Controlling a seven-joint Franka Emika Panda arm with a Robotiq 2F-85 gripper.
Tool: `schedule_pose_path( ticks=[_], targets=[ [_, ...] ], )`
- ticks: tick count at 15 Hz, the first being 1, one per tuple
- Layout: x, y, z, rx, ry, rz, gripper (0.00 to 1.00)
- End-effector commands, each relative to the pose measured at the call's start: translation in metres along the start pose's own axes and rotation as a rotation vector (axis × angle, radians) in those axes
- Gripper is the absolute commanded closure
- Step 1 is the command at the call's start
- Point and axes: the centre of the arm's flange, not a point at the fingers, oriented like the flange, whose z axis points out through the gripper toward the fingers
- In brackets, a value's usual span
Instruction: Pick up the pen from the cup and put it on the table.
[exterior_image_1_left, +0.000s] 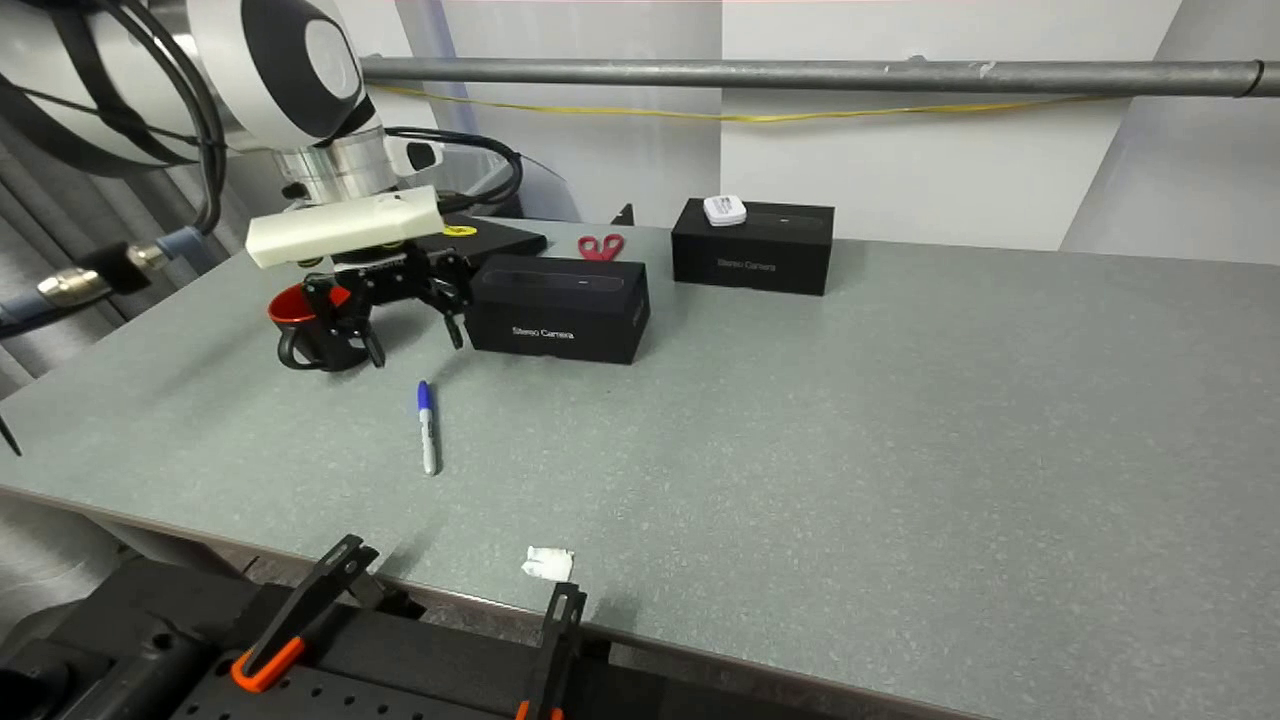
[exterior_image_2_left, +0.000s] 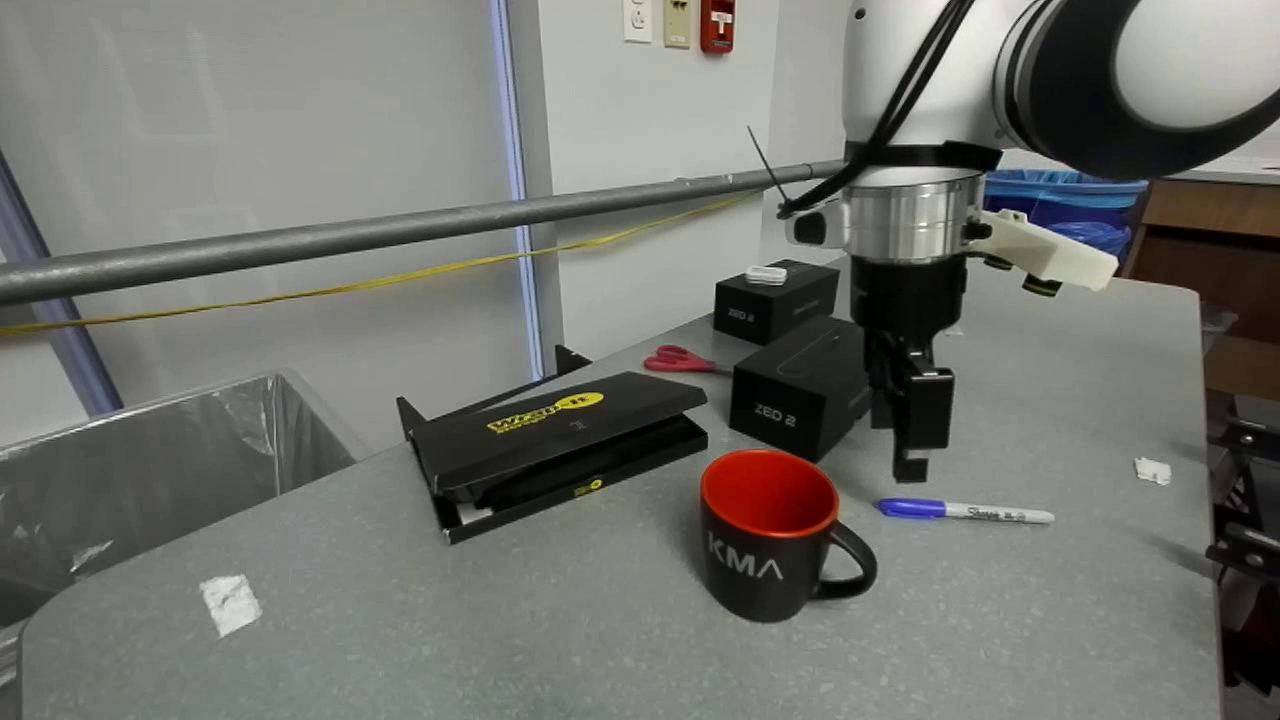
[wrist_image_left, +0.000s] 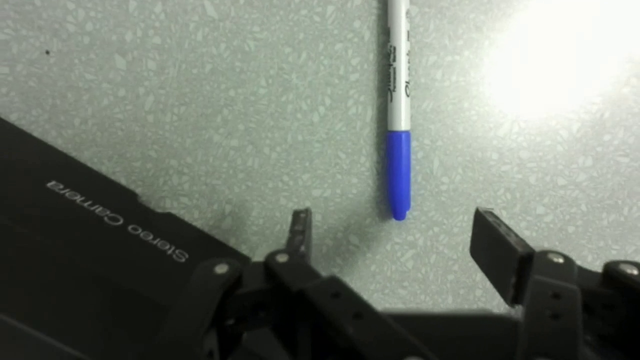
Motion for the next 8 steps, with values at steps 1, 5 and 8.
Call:
schedule_pose_path(
  ticks=[1, 5, 8],
  targets=[
    [0.004, -0.002, -0.013, -0.008, 0.014, 0.019, 0.0],
    [0.003, 0.001, -0.008, -0.005, 0.017, 0.003, 0.0],
    [0.004, 0.002, -0.01, -0.006, 0.02, 0.003, 0.0]
  ],
)
